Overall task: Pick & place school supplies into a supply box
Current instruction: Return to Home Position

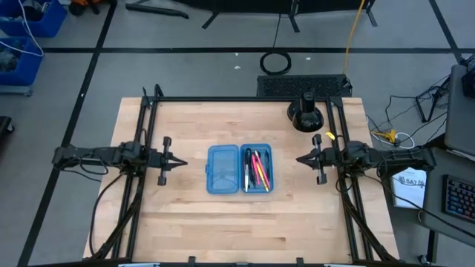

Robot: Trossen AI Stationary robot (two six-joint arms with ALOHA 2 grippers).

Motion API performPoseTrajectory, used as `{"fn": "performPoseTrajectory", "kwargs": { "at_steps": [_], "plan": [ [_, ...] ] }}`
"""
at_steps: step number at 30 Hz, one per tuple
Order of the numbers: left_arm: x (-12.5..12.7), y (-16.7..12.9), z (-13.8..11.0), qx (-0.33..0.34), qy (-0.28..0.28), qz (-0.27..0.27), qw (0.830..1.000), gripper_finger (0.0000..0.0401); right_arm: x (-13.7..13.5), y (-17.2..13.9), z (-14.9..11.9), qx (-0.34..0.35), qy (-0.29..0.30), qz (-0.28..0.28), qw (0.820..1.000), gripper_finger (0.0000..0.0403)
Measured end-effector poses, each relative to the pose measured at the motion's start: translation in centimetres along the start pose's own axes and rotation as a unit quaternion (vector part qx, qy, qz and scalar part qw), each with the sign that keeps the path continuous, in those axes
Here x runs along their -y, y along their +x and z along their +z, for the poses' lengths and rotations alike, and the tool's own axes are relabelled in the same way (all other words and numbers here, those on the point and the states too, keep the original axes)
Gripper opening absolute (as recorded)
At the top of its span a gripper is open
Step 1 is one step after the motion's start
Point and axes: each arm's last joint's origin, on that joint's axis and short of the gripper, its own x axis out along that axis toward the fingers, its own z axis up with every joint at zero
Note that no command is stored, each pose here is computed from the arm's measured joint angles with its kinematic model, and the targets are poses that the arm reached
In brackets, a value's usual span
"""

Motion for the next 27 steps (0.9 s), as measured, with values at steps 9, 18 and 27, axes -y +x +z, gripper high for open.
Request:
{"fn": "performPoseTrajectory", "kwargs": {
  "at_steps": [9,18,27],
  "plan": [
    [-0.03,0.07,-0.12,-0.008,-0.028,0.008,1.0,0.0015,0.07,-0.03,0.77,0.041,-0.002,-0.004,0.999,0.0],
    [-0.12,0.07,-0.06,-0.005,-0.06,0.02,0.998,0.0003,0.07,-0.03,0.78,0.041,0.0,-0.004,0.999,0.0],
    [-0.12,0.07,-0.04,-0.004,-0.056,0.021,0.998,0.0041,0.07,-0.03,0.78,0.041,0.0,-0.004,0.999,0.0]
  ]
}}
